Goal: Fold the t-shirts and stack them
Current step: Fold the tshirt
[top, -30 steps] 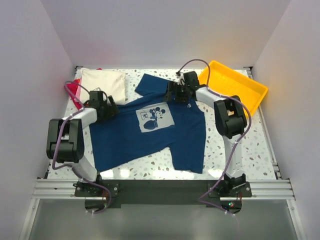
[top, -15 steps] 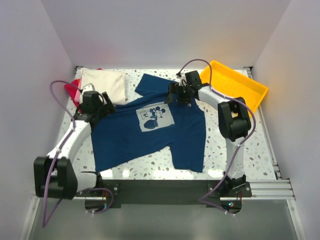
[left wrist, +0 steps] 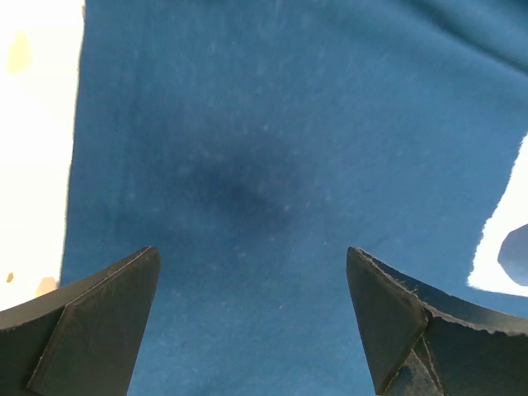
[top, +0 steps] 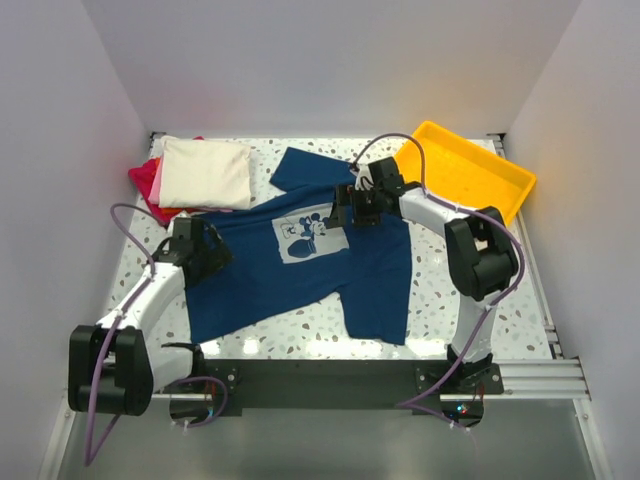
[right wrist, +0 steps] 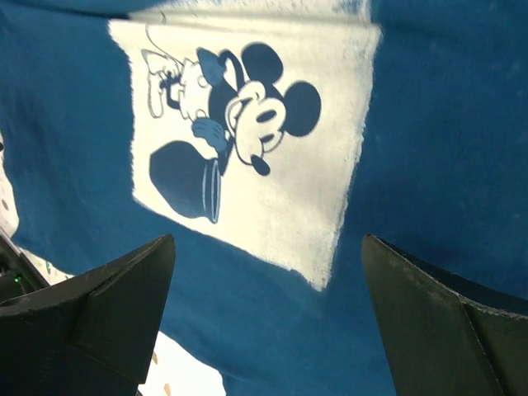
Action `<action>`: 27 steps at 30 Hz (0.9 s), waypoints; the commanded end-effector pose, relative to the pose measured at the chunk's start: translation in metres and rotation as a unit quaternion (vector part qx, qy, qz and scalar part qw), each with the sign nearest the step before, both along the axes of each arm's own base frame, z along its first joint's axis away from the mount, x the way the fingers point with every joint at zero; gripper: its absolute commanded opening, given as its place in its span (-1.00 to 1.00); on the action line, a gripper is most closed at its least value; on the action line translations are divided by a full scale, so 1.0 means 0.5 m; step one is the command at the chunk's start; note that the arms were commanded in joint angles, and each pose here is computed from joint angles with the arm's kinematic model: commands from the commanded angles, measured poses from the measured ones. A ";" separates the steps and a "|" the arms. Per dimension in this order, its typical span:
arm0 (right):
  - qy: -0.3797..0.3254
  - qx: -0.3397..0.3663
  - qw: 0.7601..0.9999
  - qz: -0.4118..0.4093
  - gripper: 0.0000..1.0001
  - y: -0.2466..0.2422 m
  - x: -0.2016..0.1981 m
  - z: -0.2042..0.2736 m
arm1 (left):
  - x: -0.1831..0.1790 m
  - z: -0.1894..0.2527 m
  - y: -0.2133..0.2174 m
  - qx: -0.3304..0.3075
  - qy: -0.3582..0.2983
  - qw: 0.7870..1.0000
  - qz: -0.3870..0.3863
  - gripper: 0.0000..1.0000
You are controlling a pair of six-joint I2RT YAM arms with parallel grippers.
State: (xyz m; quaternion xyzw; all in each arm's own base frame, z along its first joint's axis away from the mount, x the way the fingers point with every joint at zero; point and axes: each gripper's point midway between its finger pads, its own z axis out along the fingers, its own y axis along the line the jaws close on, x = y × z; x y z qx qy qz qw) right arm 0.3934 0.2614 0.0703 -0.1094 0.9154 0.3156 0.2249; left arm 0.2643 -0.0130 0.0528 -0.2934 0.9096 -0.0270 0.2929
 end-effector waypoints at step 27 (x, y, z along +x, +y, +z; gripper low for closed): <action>0.017 -0.042 0.998 -0.042 0.97 -0.004 0.107 -0.086 | 0.085 -0.106 0.036 0.028 0.042 0.999 0.001 1.00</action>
